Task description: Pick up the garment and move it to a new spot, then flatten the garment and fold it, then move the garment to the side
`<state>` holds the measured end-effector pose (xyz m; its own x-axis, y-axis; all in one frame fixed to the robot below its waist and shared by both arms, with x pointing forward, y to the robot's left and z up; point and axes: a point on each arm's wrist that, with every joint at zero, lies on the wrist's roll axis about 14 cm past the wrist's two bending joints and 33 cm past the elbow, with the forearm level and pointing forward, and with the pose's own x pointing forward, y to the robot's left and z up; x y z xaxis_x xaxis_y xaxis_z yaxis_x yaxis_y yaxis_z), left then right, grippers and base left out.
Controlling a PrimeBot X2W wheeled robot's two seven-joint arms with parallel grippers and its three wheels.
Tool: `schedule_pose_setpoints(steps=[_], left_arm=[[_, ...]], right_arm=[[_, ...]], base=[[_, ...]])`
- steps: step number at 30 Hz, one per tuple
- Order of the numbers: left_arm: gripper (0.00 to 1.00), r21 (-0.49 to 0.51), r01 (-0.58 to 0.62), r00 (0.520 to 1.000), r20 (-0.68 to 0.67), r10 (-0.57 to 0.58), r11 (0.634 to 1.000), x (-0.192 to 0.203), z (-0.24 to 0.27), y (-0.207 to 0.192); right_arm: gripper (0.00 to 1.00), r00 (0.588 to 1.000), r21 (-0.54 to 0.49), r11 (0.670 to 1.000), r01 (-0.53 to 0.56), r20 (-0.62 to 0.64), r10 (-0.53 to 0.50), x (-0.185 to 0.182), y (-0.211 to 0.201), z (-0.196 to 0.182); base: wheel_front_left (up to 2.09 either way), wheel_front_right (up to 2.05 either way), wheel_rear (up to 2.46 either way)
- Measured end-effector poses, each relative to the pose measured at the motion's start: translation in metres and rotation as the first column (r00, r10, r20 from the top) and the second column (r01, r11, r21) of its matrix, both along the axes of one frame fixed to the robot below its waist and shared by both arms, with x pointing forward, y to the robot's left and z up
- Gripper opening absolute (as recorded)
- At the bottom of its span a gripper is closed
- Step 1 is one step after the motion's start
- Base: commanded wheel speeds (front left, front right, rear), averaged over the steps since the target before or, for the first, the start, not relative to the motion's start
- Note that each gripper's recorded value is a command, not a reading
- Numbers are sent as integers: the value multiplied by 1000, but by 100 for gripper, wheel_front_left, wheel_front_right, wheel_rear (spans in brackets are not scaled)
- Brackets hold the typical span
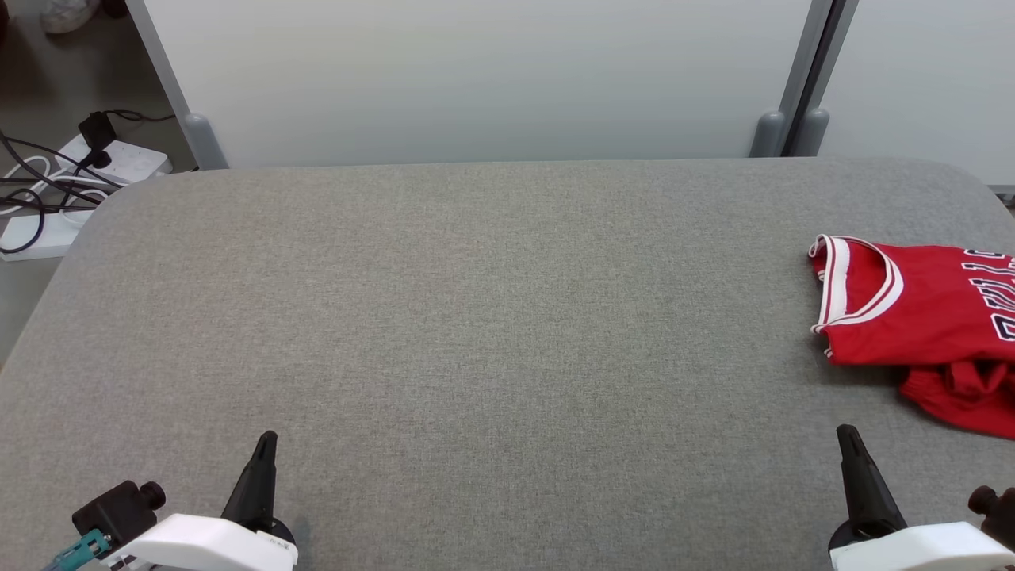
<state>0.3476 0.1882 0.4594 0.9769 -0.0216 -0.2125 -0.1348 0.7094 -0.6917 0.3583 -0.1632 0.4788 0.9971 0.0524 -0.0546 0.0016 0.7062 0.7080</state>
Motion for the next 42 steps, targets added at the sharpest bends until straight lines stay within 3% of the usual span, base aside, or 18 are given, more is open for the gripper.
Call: schedule_pose_setpoints(steps=[23, 42], left_arm=[[0, -258, -40, 999, -2, 41, 965, 10, 3, -1], [0, -464, -60, 997, 11, 73, 884, 18, 9, -4]], right_arm=[[0, 997, 250, 966, 67, -47, -57, 4, -17, -4], [0, 994, 455, 885, 104, -71, -81, 10, -27, -3]], base=[[0, 0, 0], [0, 0, 0]])
